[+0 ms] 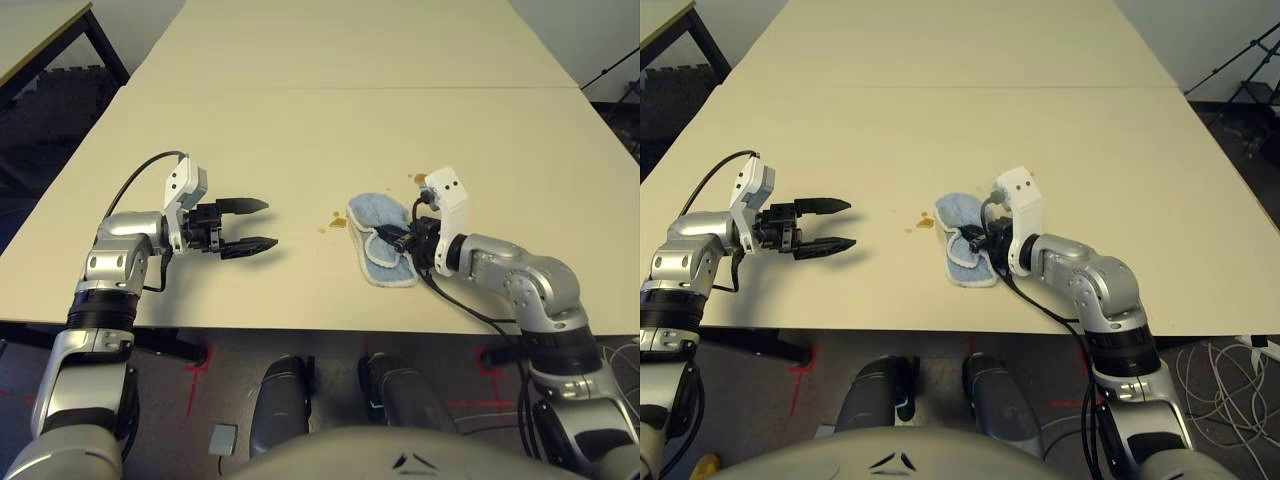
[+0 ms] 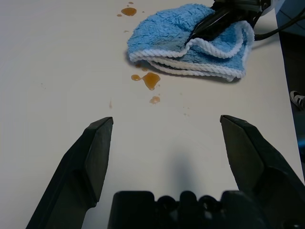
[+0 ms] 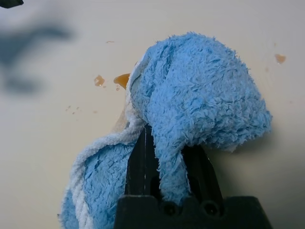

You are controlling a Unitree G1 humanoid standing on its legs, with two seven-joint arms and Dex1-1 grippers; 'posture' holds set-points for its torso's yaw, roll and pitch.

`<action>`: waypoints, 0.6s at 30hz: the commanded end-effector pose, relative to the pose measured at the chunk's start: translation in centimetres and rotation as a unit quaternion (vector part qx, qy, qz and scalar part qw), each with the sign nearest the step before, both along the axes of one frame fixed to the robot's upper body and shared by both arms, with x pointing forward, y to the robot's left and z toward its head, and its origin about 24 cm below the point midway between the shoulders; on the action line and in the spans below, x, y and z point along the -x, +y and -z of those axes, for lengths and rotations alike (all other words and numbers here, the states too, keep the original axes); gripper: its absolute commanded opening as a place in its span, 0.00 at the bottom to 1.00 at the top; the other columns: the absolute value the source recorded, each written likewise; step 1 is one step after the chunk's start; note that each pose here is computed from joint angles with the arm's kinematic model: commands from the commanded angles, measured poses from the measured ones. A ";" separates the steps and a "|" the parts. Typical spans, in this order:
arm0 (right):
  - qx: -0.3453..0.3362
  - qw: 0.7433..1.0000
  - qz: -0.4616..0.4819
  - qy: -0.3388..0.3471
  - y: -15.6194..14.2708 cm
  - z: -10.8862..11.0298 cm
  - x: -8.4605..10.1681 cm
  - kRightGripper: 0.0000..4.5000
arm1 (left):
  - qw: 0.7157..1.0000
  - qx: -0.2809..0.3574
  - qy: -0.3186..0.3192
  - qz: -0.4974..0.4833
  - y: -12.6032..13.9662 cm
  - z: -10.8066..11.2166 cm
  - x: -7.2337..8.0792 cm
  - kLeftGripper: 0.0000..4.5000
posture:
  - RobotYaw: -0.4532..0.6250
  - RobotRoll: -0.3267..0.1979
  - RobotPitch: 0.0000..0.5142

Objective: Wipe the water off the table with a rag.

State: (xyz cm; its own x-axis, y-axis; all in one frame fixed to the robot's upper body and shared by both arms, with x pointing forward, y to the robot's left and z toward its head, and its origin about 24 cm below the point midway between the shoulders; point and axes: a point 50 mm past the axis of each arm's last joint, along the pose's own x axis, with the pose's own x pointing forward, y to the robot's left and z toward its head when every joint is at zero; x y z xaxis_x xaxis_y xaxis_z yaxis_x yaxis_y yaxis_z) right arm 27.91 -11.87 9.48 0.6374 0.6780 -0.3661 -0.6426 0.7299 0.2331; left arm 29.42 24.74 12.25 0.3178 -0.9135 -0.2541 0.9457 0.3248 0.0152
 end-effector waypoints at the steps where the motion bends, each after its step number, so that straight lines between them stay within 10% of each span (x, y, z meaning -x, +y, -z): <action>1: 0.006 1.000 -0.027 0.010 1.2 0.8 0.1 0.01 | 1.000 -0.011 0.002 0.005 0.2 0.0 0.3 1.00 | 0.24 0.62 0.25; 18: 0.027 0.977 -0.212 -0.002 8.1 1.4 0.8 0.01 | 1.000 -0.009 0.008 -0.001 0.2 0.2 0.9 1.00 | 0.25 0.62 0.27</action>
